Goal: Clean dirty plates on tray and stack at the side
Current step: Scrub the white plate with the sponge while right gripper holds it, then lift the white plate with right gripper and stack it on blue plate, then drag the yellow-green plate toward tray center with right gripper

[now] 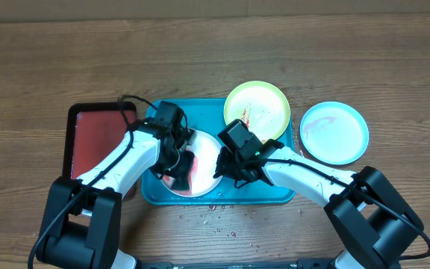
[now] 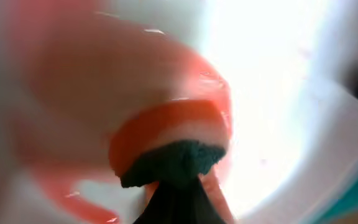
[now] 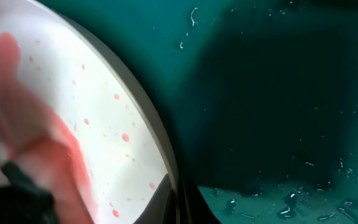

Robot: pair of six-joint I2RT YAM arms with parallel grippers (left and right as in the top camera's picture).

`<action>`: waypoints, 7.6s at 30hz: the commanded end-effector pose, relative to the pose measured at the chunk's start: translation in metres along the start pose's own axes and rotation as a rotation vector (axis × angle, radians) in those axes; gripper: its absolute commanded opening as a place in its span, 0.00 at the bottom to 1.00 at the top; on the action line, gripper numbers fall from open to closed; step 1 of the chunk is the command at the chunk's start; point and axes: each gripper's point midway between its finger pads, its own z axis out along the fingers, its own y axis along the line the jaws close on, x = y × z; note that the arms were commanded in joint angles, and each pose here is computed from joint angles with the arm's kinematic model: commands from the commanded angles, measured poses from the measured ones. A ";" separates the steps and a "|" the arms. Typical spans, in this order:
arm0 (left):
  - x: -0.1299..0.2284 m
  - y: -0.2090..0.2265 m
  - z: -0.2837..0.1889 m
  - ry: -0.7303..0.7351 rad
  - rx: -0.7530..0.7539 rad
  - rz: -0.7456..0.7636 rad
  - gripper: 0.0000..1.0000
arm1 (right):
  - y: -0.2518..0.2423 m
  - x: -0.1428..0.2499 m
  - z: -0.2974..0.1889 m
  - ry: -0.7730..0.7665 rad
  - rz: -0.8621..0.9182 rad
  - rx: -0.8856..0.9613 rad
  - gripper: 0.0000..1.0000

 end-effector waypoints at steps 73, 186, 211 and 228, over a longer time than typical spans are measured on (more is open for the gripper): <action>-0.004 0.091 0.001 -0.124 -0.513 -0.469 0.04 | 0.009 0.004 0.000 0.037 -0.020 -0.038 0.04; -0.103 0.064 -0.166 -0.284 -0.228 -0.347 0.04 | -0.155 -0.150 -0.136 -0.143 0.288 -0.071 0.54; -0.099 0.063 -0.165 -0.268 -0.229 -0.349 0.04 | -0.065 -0.054 -0.030 0.086 0.052 0.115 0.10; -0.100 0.063 -0.165 -0.273 -0.229 -0.348 0.04 | -0.042 -0.093 -0.037 -0.042 -0.558 0.142 0.66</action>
